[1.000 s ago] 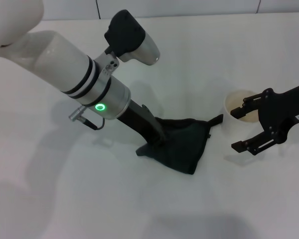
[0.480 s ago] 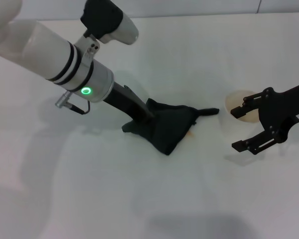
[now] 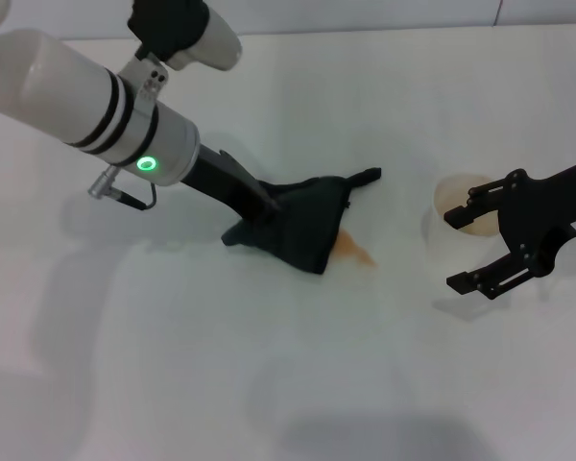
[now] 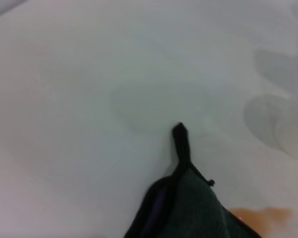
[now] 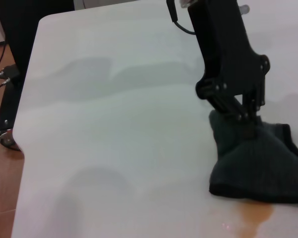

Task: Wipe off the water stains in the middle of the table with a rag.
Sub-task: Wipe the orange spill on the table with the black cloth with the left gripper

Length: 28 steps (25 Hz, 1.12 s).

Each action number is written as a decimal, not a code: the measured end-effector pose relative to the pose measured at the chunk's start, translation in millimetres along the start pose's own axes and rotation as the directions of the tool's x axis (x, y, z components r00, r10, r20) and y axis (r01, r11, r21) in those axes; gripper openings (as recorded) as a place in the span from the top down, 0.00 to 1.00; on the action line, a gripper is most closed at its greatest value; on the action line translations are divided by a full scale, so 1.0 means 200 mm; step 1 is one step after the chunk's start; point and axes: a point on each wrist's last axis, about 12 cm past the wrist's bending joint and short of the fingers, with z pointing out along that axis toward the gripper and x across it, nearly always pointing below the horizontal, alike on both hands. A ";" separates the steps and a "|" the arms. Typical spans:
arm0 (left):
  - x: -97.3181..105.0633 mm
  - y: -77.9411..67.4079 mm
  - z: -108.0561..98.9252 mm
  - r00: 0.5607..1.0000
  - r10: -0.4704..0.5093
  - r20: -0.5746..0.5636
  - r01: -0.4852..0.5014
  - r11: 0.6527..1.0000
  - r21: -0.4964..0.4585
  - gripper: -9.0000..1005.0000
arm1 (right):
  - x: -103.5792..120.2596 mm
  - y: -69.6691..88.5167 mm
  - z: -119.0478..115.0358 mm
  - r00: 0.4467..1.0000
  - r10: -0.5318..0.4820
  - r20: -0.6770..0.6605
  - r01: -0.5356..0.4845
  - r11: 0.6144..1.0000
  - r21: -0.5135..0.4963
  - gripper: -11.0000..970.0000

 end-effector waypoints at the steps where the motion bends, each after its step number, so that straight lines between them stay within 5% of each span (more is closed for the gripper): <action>1: 0.00 0.00 0.00 1.000 0.004 -0.002 -0.004 1.000 0.005 0.94 | 0.00 0.00 0.00 1.000 0.000 0.000 0.000 1.000 0.000 0.13; 20: -0.07 -0.32 0.15 0.965 0.246 -0.090 -0.217 0.943 0.253 0.94 | 0.02 0.01 -0.01 1.000 0.008 -0.003 -0.008 1.000 -0.004 0.13; 28: -0.08 -0.34 0.15 0.962 0.262 -0.081 -0.235 0.939 0.251 0.94 | 0.03 0.02 -0.01 1.000 0.013 -0.002 -0.013 1.000 -0.003 0.13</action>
